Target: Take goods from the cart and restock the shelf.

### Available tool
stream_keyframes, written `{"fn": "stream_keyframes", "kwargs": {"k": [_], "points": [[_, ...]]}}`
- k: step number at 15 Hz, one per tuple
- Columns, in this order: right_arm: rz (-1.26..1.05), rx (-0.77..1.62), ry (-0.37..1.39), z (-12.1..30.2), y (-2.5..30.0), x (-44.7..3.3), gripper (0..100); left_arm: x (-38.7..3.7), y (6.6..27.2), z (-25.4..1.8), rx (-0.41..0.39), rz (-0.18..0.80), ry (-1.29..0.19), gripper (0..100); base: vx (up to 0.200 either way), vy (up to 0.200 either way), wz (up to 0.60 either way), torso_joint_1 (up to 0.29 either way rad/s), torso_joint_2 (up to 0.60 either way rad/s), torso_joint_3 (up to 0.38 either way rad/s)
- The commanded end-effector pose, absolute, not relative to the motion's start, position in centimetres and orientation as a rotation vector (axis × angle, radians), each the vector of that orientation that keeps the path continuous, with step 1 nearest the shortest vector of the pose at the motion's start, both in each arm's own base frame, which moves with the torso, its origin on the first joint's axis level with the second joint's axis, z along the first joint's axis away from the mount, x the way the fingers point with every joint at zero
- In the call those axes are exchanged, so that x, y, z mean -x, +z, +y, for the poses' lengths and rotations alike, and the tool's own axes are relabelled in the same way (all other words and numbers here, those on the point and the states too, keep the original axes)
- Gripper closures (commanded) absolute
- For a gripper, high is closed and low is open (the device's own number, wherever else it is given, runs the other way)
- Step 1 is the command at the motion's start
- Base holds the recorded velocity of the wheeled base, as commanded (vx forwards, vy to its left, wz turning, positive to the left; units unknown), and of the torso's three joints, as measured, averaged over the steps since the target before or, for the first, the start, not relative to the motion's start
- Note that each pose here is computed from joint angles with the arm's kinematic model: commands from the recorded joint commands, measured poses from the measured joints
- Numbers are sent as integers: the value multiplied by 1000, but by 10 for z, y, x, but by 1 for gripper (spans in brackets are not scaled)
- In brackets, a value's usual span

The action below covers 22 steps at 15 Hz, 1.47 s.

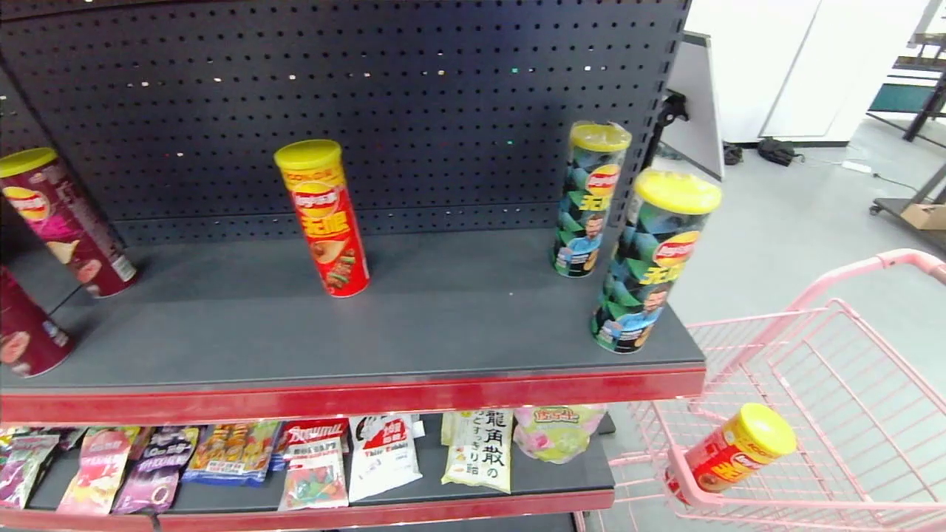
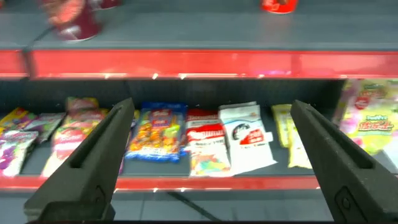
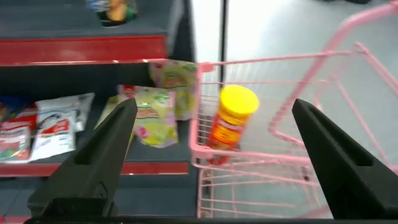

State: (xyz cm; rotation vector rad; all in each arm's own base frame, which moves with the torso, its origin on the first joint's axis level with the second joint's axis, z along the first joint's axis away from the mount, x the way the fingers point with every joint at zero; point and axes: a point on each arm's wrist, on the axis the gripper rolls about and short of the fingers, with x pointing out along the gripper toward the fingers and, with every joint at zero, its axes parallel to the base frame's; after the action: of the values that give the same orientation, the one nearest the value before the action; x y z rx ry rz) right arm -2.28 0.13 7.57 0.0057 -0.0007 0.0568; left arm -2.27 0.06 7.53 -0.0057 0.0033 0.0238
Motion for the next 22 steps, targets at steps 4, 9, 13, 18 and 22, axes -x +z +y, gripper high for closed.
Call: {"fn": "stream_keyframes", "kwargs": {"k": [4,9,13,18,22], "points": [[0,-6,57,1,76,23,0,23,75,1,6,3,25,0,0,0,-600,4,4,4],[0,-6,57,1,76,23,0,23,75,1,6,3,23,0,0,0,-360,0,0,0],[0,-8,55,1,76,23,0,23,75,1,6,3,25,0,0,0,0,-24,65,37],[0,-8,57,1,76,23,0,23,75,1,6,3,25,0,0,0,0,-132,357,209],[0,-9,55,1,76,23,0,23,75,1,6,3,25,0,0,0,0,-143,392,249]]}}
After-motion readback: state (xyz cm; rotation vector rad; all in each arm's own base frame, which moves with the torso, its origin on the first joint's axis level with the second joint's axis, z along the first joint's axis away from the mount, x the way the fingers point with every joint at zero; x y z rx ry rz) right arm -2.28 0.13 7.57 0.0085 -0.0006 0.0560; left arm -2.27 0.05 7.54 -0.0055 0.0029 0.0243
